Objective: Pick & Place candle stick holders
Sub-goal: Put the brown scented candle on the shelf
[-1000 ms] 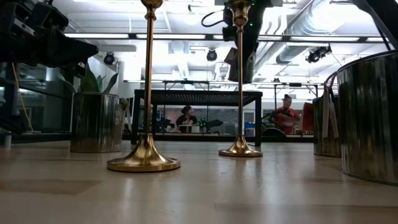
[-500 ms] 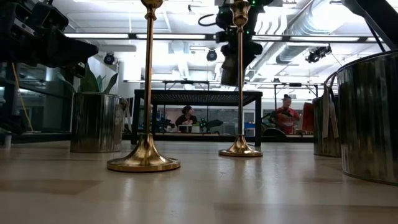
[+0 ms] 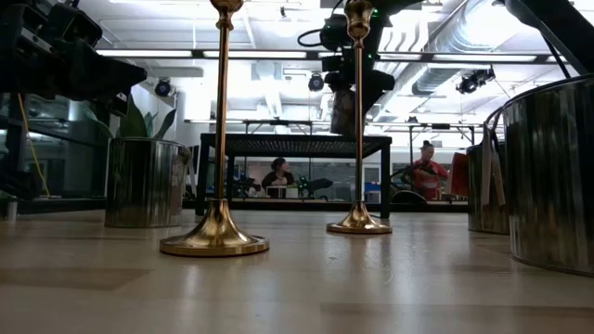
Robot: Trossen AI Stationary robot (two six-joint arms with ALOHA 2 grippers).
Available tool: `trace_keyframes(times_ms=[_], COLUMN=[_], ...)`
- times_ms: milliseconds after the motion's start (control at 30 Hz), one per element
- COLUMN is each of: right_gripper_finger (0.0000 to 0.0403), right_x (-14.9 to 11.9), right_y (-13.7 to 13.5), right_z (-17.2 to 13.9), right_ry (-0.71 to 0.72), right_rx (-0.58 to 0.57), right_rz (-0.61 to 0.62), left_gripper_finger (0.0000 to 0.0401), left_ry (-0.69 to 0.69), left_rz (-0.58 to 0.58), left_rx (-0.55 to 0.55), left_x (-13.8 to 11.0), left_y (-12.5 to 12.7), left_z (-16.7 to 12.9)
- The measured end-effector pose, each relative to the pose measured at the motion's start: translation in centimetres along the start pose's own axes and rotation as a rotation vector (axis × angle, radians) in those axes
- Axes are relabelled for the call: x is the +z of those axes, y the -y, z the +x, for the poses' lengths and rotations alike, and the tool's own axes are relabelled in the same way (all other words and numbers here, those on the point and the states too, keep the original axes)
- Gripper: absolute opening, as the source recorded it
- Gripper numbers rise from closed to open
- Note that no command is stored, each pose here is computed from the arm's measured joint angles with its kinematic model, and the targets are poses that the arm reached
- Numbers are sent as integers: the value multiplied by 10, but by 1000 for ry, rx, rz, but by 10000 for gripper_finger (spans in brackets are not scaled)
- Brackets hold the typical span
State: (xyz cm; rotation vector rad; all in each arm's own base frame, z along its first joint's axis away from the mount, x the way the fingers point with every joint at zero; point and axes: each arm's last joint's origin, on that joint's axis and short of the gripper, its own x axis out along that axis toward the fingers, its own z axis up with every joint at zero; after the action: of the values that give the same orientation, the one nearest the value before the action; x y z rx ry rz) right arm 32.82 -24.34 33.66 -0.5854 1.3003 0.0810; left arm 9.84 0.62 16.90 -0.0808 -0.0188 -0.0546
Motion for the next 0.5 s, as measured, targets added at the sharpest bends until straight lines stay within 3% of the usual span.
trace_keyframes(times_ms=[133, 500], right_gripper_finger=[351, 351], right_x=[0, -6], right_y=[1, 7], right_z=[4, 20], right_ry=[-1, -33], right_rx=[10, 27], right_rz=[-49, -36], left_gripper_finger=[0, 0], left_ry=[0, 0], left_rz=[0, 0], left_rx=[0, 0], left_x=[0, 0], left_y=[0, 0], left_z=[0, 0])
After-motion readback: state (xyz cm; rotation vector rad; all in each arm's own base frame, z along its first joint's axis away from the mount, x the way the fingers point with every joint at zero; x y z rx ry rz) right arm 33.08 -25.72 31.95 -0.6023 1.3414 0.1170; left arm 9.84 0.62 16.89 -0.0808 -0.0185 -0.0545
